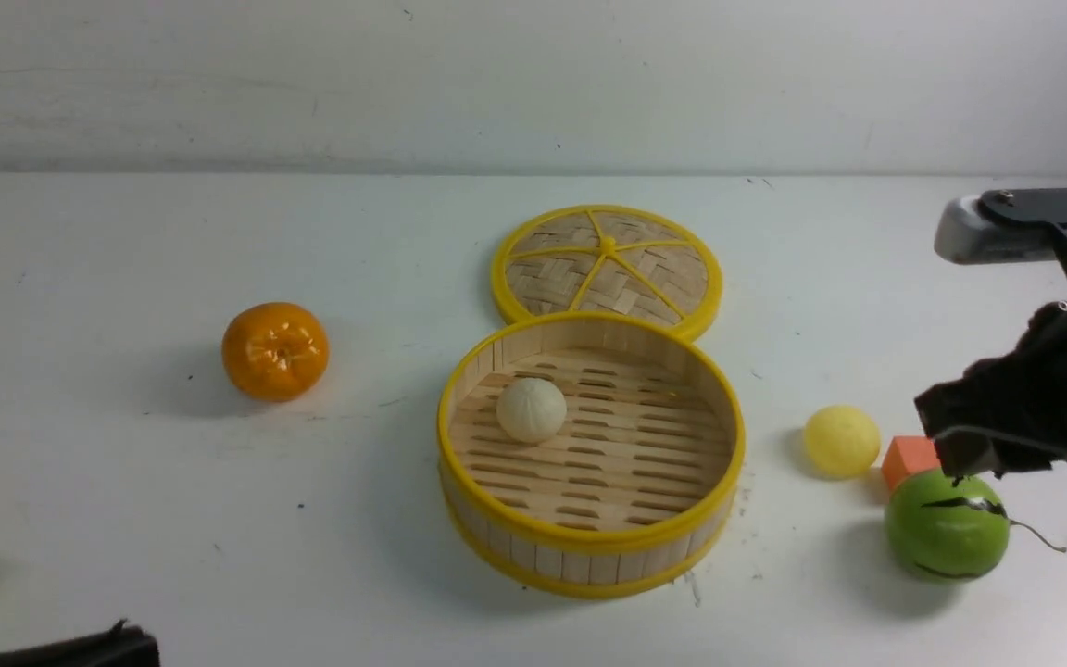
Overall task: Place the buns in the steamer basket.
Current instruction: Use the right arm to grab a steamed stuffed bun
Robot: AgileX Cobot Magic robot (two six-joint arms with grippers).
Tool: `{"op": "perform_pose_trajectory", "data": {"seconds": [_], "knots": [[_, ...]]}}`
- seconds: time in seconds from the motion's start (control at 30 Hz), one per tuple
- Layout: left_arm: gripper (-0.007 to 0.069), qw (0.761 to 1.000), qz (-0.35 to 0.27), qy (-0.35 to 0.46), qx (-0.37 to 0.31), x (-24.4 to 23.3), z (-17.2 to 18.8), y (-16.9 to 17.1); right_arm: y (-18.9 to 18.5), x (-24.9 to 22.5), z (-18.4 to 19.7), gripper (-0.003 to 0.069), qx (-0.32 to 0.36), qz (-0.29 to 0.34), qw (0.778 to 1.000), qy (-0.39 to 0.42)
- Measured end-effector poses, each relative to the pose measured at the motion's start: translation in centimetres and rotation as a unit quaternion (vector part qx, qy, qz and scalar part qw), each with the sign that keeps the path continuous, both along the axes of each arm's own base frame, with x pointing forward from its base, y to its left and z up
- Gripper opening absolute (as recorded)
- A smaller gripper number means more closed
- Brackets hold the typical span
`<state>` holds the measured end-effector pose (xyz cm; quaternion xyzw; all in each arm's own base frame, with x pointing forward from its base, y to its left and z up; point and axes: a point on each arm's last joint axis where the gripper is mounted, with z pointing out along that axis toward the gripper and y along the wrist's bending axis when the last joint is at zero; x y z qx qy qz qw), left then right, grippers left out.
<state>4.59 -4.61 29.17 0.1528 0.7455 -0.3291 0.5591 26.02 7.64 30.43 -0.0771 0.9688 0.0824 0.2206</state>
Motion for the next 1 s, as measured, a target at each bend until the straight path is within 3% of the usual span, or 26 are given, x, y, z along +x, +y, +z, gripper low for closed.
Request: {"op": "perform_pose_trajectory", "data": {"seconds": [0.2, 0.57, 1.0], "knots": [[-0.0013, 0.995, 0.018, -0.071, -0.067, -1.7, -3.2, 1.5, 0.7, 3.9, -2.8, 0.0241, -0.026, 0.002, 0.999, 0.027], [-0.0013, 0.999, 0.018, -0.023, -0.034, -0.6, -4.7, 0.8, 0.5, 12.3, -7.6, 0.0262, -0.04, -0.028, 0.997, 0.052], [-0.0013, 0.999, 0.018, -0.015, -0.032, -0.5, -4.8, 0.7, 0.4, 14.9, -11.0, 0.0267, -0.055, -0.031, 0.995, 0.078]]}}
